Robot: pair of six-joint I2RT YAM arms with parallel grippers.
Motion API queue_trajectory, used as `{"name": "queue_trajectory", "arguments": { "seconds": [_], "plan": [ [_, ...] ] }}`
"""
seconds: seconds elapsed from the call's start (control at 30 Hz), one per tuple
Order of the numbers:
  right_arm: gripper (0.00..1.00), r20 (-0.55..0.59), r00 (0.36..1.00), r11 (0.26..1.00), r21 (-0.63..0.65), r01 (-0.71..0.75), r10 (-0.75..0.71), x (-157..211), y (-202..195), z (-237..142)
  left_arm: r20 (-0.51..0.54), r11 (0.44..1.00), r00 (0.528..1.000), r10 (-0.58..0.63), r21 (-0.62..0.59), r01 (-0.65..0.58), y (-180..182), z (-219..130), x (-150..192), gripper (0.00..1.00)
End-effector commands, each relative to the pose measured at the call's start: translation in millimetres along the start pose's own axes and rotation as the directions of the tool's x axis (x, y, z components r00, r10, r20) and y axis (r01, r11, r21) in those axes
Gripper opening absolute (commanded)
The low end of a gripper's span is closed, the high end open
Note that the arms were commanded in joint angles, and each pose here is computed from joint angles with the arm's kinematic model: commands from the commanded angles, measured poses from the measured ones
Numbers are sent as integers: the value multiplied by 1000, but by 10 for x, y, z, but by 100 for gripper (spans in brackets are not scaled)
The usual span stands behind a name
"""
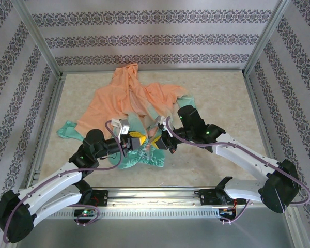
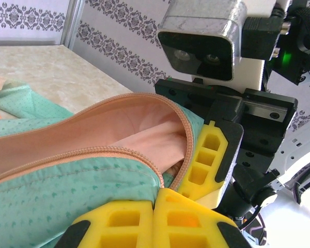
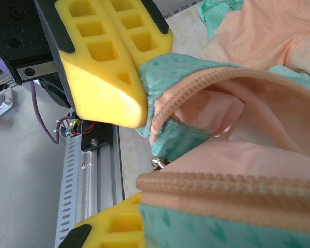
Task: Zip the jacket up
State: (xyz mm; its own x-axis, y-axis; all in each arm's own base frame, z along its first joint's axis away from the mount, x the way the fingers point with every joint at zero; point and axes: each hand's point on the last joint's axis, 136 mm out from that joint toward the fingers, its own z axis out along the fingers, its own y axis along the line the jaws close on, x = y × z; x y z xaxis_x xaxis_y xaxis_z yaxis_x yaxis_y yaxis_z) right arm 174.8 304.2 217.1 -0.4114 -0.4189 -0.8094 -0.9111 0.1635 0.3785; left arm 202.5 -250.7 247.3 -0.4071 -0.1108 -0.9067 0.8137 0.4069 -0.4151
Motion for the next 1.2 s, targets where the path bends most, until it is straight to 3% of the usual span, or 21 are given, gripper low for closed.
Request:
{"name": "queue_trajectory", "arguments": {
  "seconds": [0.0,0.43,1.17],
  "plan": [
    [0,36,997,997,-49,67,-65,-114,138,-14,20,998,998,56,-36,-55,40,-69,-28,0],
    [0,42,991,988,-84,131,-128,-94,215,-16,9,996,997,78,-43,-78,57,-64,0,0],
    [0,41,982,980,-74,185,-183,-98,111,68,98,993,991,92,62,-98,-148,-108,-77,0]
  ]
}}
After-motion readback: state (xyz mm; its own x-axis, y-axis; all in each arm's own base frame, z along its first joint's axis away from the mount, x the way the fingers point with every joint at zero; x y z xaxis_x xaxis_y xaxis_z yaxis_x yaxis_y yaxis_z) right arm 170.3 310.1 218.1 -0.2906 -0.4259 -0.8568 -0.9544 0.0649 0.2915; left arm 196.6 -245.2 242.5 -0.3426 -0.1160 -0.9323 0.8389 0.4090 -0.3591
